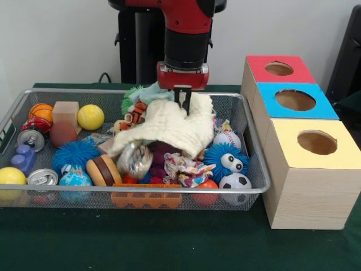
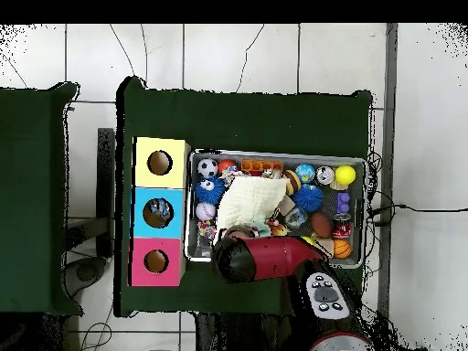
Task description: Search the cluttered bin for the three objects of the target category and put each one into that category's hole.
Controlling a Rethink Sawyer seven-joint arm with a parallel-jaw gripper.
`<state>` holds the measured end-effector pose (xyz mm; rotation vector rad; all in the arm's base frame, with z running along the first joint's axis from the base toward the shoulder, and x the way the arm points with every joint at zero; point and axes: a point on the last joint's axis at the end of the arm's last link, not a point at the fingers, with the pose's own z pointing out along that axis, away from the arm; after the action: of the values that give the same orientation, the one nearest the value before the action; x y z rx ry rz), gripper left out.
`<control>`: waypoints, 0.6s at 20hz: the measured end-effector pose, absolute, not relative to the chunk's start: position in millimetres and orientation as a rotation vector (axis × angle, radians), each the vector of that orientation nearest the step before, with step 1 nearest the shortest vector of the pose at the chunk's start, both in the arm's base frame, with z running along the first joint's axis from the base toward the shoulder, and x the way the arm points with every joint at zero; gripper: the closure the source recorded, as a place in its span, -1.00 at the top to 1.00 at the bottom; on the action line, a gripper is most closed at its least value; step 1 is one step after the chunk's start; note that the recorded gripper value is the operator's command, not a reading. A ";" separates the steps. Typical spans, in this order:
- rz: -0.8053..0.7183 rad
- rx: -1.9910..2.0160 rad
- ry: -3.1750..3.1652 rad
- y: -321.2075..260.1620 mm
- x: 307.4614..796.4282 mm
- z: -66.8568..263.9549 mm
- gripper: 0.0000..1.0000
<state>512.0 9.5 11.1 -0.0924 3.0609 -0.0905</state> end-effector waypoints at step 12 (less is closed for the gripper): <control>-0.084 0.054 3.058 61.3 492.4 11.8 -1.00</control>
<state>492.4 61.3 11.8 0.0535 3.0581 -0.0840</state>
